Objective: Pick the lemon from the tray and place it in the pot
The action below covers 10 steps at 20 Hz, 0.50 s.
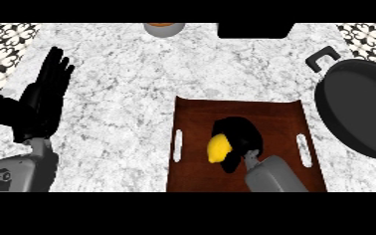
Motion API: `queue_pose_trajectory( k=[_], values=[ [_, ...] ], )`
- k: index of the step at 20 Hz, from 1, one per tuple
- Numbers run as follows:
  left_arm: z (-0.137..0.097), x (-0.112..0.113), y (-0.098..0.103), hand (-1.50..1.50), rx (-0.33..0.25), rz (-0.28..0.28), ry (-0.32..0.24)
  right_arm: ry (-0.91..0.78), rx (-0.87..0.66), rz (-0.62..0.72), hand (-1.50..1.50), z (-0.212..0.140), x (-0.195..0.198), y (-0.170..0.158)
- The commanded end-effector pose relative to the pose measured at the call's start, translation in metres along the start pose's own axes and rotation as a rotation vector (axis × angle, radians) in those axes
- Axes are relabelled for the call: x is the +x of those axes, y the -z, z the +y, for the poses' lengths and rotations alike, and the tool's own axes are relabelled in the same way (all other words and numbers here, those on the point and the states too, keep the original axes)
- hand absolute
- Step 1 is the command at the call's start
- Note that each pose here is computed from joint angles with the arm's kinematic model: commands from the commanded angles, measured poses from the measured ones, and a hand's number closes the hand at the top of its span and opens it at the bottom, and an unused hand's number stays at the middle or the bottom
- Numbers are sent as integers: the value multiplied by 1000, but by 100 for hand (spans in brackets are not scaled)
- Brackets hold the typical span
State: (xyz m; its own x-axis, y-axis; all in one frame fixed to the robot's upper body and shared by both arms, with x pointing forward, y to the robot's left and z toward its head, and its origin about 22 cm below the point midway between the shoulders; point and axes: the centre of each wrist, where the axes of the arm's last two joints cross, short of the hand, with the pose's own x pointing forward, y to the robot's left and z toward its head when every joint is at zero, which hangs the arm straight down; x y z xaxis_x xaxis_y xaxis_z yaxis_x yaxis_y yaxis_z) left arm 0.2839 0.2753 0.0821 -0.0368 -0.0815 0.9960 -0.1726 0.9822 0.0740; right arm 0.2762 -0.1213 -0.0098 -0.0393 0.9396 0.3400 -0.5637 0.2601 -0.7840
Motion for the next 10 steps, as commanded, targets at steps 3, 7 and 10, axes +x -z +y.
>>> queue_pose_trajectory(
  k=[3,7,10],
  values=[
    [5,-10,-10,0,7,-9,14,-27,-20,-26,150,-9,7,3],
    [17,-7,0,0,61,9,13,-143,112,-374,150,39,-32,-78],
    [24,-6,-3,0,83,21,26,-217,160,-528,150,65,-44,-119]
  ],
)
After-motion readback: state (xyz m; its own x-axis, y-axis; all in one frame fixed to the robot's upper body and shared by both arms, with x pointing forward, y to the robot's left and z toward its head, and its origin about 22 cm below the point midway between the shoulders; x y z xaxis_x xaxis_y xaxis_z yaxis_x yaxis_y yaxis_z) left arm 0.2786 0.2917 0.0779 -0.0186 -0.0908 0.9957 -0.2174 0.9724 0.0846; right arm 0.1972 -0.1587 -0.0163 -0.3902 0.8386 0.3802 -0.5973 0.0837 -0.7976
